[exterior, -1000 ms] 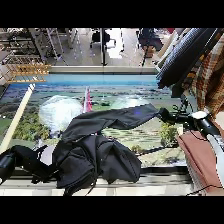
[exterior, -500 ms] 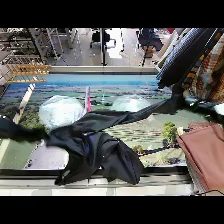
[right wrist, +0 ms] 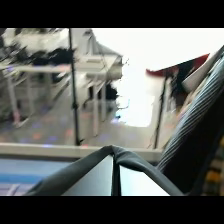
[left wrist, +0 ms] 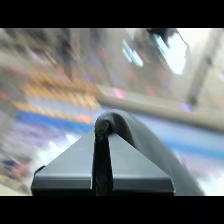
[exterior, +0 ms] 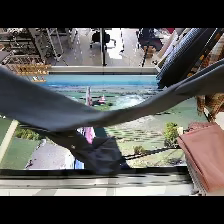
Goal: Fold the clothes and pants, and hang the long-sleeved shirts on hangers.
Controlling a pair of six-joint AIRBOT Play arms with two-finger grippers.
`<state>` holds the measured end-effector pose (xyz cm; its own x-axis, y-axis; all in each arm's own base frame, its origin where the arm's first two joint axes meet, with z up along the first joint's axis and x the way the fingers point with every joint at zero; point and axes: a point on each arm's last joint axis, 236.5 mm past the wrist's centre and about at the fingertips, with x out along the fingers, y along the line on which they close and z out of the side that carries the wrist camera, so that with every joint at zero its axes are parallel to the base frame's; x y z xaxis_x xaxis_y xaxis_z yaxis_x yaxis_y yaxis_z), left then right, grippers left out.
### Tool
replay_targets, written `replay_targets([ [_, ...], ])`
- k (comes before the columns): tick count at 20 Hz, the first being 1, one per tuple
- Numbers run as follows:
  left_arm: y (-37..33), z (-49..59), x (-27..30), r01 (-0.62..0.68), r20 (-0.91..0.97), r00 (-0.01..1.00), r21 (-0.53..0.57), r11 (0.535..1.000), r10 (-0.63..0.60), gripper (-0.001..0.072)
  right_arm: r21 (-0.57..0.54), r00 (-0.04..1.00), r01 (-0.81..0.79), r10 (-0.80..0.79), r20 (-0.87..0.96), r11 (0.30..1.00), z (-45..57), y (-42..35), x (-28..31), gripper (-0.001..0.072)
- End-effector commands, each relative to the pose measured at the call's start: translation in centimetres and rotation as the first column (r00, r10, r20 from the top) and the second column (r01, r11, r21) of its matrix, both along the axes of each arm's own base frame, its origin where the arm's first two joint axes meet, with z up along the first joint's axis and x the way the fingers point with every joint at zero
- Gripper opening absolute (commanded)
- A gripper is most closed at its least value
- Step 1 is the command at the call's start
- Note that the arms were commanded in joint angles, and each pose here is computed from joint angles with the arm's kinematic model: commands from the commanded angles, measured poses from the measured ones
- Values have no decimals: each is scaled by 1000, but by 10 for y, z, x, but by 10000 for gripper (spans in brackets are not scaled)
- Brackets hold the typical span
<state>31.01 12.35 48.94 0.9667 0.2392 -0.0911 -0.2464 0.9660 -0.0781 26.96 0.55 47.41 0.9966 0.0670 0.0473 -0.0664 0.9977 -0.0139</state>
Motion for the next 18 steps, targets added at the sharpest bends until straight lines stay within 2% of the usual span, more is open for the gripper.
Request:
replay_targets([
  [1,42,11,-12,-126,42,991,13,992,126,13,-111,996,88,-90,-11,990,3,-12,-26,34],
  [4,77,-67,32,-110,-144,985,-117,987,92,14,-63,960,7,-24,-279,998,-68,-14,25,34],
  [8,99,-162,65,-97,-385,923,-259,961,-10,14,67,844,-50,78,-531,996,-146,-14,75,33],
  [13,99,-160,62,-67,-397,918,-196,978,-16,13,70,824,-73,100,-558,995,-149,-6,61,33],
  [15,92,-139,47,-56,-374,927,-120,991,7,13,36,833,-69,77,-547,997,-140,-3,37,33],
  [18,96,-116,20,-72,-356,932,-4,997,66,13,-64,853,23,-53,-520,998,-128,-24,12,33],
])
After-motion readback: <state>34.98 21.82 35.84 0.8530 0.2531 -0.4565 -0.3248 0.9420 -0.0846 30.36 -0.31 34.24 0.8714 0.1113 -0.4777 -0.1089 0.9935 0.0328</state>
